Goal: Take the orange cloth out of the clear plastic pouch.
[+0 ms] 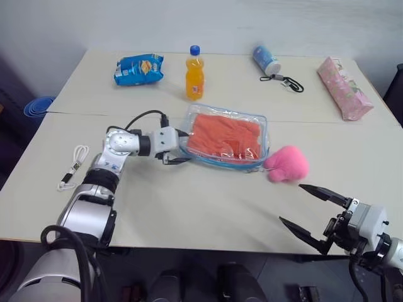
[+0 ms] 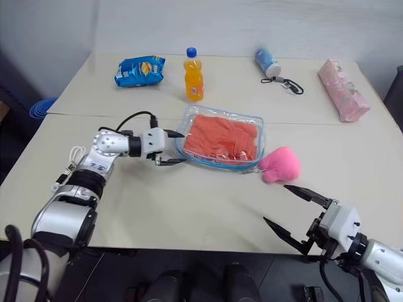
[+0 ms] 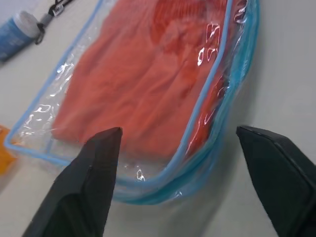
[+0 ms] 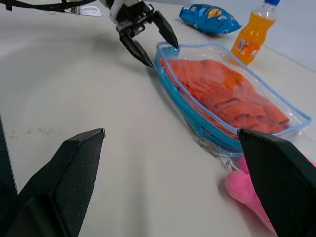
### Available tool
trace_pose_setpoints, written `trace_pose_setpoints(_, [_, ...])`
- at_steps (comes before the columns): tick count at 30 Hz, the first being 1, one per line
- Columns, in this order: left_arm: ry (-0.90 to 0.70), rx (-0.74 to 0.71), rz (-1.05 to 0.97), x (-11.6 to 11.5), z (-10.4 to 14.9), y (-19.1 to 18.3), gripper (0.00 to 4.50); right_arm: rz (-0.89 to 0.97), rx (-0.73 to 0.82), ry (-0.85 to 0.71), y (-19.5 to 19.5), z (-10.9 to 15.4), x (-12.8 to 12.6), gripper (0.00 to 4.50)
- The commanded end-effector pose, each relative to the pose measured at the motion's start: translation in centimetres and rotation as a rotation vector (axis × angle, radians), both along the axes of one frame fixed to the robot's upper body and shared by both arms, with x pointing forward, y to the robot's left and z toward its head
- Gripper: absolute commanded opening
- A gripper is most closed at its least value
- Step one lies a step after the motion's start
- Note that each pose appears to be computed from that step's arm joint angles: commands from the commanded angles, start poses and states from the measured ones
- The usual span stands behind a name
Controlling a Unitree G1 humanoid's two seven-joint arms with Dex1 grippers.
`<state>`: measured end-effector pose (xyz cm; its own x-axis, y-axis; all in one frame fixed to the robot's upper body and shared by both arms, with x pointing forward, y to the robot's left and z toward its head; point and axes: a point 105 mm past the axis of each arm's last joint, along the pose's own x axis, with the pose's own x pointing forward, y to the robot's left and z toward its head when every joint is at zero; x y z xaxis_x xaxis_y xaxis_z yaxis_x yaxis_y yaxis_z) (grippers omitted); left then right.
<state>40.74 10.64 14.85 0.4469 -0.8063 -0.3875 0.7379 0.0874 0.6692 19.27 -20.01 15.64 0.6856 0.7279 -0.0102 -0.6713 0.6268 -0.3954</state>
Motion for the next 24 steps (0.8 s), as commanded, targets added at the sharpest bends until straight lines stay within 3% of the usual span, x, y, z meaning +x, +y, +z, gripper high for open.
trace_pose_setpoints(1, [-0.050,0.022,0.004,0.4,0.5,-0.4,2.46,-0.022,0.001,-0.050,0.3,1.0,-0.6,4.50])
trace_pose_setpoints(6, [-0.031,-0.047,0.007,0.3,0.5,-0.5,0.95,-0.036,0.002,-0.049,0.2,0.8,-0.7,4.50])
trace_pose_setpoints(9, [-0.010,-0.093,-0.079,-1.5,-0.1,-0.7,0.11,-0.038,0.002,-0.051,0.1,0.7,-0.7,4.50])
trace_pose_setpoints(13, [0.038,-0.108,-0.222,-6.6,-0.8,-1.6,0.02,-0.038,0.001,-0.039,-0.3,0.2,-1.0,4.50])
trace_pose_setpoints(15, [0.061,-0.143,-0.220,-8.5,-0.7,-2.0,0.02,-0.051,-0.001,-0.036,-0.8,0.1,-1.2,4.50])
trace_pose_setpoints(17, [0.075,-0.085,-0.197,-10.1,-2.1,-1.5,0.02,-0.068,-0.001,-0.024,-1.4,-0.1,-1.7,4.50])
trace_pose_setpoints(24, [0.146,-0.160,0.042,-10.7,-3.4,-2.7,0.02,-0.061,-0.021,0.055,-3.0,-2.1,-3.3,4.50])
